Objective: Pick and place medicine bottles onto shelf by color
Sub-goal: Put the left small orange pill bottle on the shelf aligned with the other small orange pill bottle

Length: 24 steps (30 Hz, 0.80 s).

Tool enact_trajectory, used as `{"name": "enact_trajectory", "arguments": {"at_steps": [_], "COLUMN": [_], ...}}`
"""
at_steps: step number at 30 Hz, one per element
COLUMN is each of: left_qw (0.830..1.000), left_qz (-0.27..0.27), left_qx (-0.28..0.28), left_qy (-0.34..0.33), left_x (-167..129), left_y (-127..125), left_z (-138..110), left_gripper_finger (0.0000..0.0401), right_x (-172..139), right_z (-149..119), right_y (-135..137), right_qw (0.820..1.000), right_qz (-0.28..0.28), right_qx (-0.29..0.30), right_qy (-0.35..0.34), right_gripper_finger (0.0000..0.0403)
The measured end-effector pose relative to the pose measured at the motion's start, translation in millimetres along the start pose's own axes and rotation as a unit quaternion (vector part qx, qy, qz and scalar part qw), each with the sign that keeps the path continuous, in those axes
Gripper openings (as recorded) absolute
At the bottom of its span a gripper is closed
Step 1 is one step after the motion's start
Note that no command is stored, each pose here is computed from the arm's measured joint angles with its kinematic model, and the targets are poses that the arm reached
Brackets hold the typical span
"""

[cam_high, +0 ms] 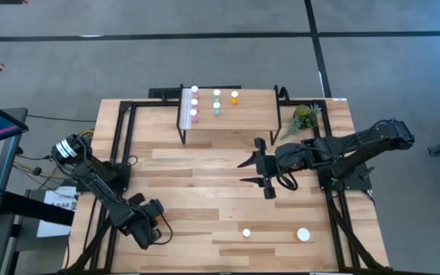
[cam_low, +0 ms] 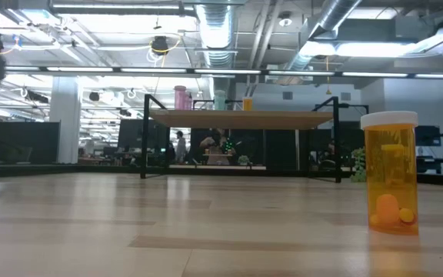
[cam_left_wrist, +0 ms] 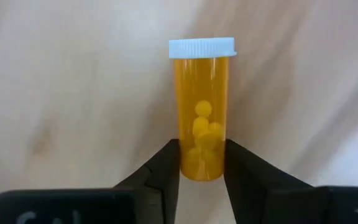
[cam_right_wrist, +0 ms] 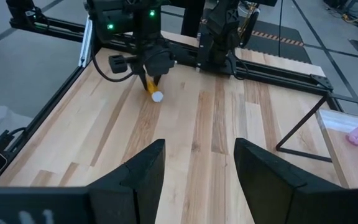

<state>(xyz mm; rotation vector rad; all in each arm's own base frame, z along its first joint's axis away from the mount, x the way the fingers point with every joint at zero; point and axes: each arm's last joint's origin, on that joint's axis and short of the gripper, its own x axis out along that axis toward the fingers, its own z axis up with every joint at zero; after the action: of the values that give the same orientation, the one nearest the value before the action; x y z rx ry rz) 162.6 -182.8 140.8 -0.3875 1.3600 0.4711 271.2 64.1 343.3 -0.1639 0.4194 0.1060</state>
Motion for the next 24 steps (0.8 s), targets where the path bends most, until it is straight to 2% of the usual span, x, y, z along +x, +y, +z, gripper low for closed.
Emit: {"name": "enact_trajectory", "arguments": {"at_steps": [4, 7, 13, 19, 24], "left_qw": [0.996, 0.986, 0.946, 0.914, 0.878], "left_qz": [0.012, 0.013, 0.007, -0.048, -0.083], "left_qx": [0.029, 0.053, 0.112, 0.165, 0.206], "left_qy": [-0.086, -0.158, -0.305, -0.367, -0.424], "left_x": [-0.4, -1.5, -6.5, -14.0, -25.2], "left_y": [0.0, -2.6, -14.6, -36.0, -50.6], "left_z": [4.6, 9.0, 20.1, 38.0, 53.1], "left_gripper_finger": [0.0099, 0.0099, 0.0097, 0.0096, 0.0096], "right_x": [0.0, 0.0, 0.2, 1.4, 1.7], "right_z": [0.0, 0.0, 1.2, 0.4, 0.1], "right_y": [0.0, 0.0, -1.9, -12.7, -15.8], "right_qw": [1.000, 1.000, 1.000, 0.999, 0.999], "right_qz": [0.000, 0.000, -0.005, -0.033, -0.039], "right_qx": [0.000, -0.001, 0.005, 0.036, 0.038], "right_qy": [0.000, 0.000, -0.006, -0.005, -0.004], "right_gripper_finger": [0.0214, 0.0214, 0.0214, 0.0214, 0.0214]}}
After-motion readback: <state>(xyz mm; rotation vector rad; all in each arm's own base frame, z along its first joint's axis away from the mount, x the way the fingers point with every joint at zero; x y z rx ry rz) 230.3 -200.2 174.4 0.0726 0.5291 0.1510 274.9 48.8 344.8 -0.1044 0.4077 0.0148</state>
